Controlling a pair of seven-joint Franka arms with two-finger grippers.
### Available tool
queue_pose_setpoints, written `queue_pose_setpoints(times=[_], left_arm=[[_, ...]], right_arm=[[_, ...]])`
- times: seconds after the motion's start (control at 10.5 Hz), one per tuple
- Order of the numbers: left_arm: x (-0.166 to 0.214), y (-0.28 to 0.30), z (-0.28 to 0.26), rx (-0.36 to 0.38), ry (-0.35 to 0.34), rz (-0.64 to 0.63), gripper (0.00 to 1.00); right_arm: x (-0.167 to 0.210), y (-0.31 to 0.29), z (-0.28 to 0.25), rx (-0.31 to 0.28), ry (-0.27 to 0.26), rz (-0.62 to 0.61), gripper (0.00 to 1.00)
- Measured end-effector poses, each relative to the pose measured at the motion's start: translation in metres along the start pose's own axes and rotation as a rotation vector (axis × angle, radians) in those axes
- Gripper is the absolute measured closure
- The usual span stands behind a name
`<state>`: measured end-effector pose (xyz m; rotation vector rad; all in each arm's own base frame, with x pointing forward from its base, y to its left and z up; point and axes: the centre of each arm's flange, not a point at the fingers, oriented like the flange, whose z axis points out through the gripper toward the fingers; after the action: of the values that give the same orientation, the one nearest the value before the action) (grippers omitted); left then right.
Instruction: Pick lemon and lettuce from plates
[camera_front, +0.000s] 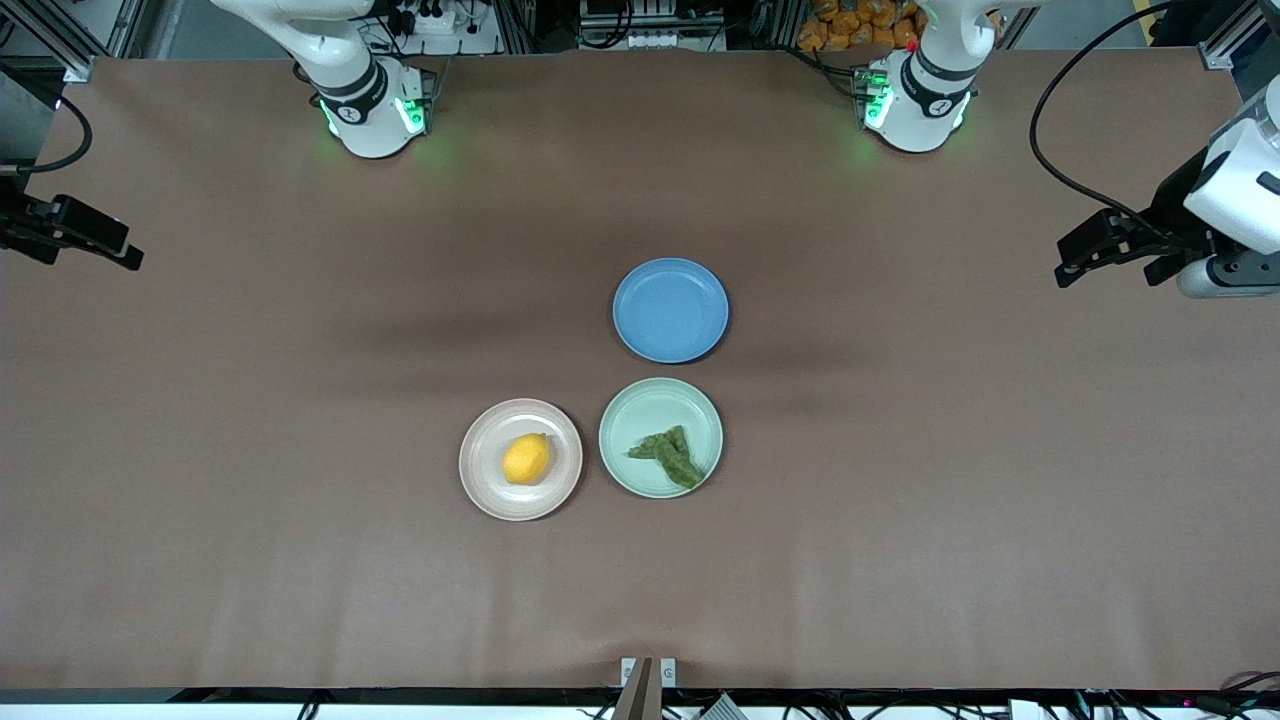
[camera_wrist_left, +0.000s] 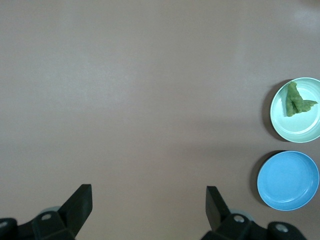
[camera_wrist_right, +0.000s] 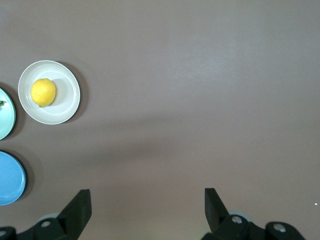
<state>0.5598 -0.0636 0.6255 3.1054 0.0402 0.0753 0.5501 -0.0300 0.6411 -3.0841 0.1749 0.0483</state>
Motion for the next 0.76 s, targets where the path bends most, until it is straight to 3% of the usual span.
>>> queue_pose_setpoints(times=[0.76], left_arm=[[-0.0015,-0.0005,0.0070,0.003,-0.027,0.000,0.00]], right_arm=[[0.0019,0.0052,0.0035,0.000,-0.007,0.010,0.00]])
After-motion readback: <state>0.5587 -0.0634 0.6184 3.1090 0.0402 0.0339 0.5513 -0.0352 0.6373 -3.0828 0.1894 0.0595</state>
